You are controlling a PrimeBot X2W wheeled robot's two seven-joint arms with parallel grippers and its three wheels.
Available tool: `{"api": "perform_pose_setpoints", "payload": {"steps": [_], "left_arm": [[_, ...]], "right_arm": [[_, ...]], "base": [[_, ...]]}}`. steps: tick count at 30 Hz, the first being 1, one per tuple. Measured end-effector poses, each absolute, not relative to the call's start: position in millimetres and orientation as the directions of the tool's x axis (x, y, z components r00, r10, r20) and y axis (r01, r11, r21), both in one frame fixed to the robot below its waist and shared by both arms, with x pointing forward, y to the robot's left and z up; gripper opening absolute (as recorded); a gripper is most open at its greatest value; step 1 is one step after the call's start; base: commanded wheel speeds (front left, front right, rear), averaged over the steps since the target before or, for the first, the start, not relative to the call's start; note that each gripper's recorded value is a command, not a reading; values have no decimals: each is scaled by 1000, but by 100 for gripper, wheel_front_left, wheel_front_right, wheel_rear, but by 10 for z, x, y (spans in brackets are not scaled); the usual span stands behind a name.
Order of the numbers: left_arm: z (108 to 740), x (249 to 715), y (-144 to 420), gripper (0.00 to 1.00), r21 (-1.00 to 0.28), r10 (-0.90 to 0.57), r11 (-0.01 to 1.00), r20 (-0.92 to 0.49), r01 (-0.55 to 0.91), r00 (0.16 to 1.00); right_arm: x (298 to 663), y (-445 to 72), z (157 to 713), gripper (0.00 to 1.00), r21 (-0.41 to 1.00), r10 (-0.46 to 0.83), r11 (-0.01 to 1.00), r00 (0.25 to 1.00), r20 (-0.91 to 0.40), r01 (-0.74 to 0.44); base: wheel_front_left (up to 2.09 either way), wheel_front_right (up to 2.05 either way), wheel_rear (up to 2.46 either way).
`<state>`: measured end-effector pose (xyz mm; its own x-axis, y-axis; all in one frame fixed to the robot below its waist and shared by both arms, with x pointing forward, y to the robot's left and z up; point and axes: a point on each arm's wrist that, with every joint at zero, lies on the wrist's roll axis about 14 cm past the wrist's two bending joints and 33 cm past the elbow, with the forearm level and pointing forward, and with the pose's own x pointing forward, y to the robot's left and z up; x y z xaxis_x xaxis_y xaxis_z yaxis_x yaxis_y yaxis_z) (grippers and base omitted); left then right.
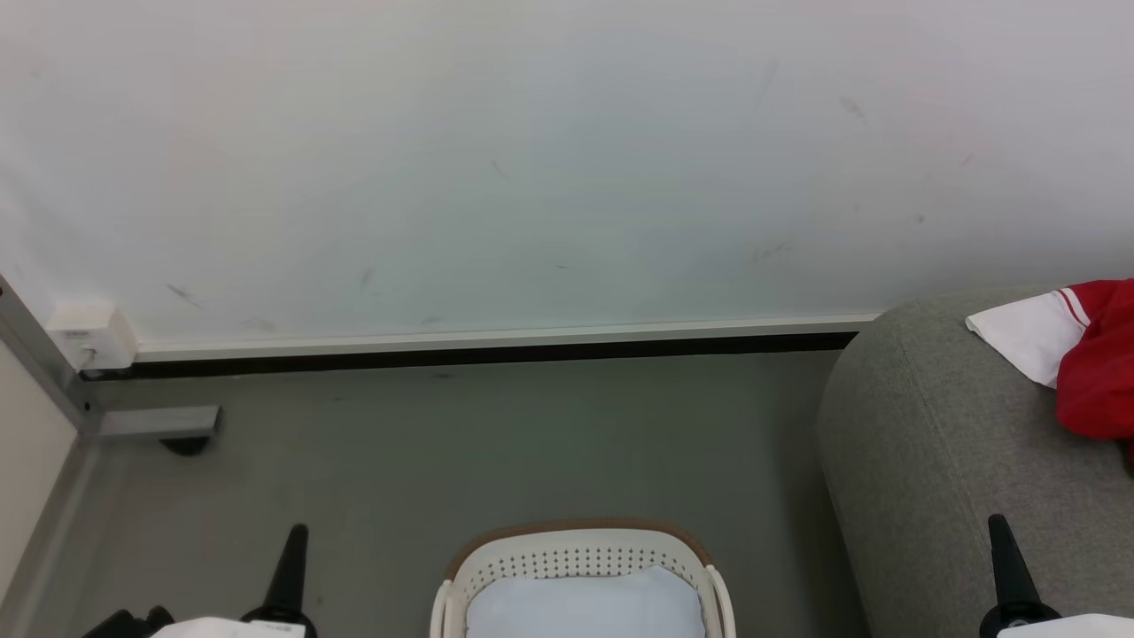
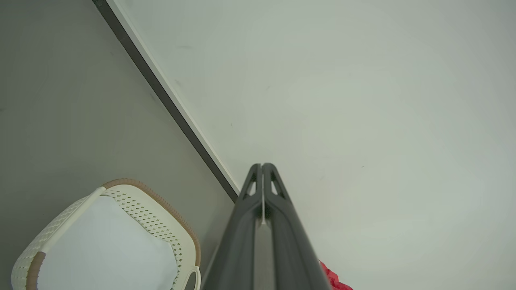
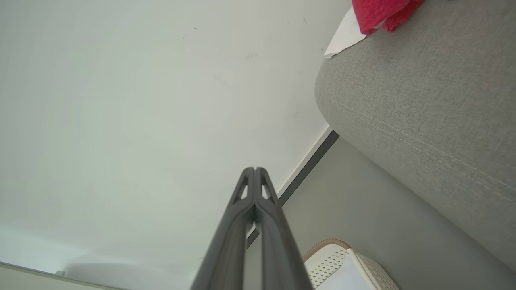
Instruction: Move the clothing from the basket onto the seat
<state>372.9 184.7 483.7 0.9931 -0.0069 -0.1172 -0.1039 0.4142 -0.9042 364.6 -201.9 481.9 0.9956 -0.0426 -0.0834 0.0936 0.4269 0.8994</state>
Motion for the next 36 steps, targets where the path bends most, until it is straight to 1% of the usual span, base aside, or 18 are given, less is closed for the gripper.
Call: {"api": "perform_pose_setpoints", "payload": {"steps": [13,19,22,36], "left_arm": [[4888,3775,1880,0,-950,-13,301,-95,-87,995],[4902,3785,1889,0,-960,-13,268,-87,-80,996],[4925,3803,1899,0,-971,-14,229,-77,-72,997],[4969,3834,1933,0,-989,-12,139,-53,-51,999]], "right_arm": [[3703,-2009,4866,0,946,-29,314,997,-72,78],[3730,-2010,4896,0,960,-27,271,998,-63,68],[3746,-2011,4912,0,970,-25,235,998,-58,62],[3797,-2001,4965,0,989,-13,141,999,-40,41]], "base": [[0,0,0],[0,0,0],[0,0,0],[0,0,0]]}}
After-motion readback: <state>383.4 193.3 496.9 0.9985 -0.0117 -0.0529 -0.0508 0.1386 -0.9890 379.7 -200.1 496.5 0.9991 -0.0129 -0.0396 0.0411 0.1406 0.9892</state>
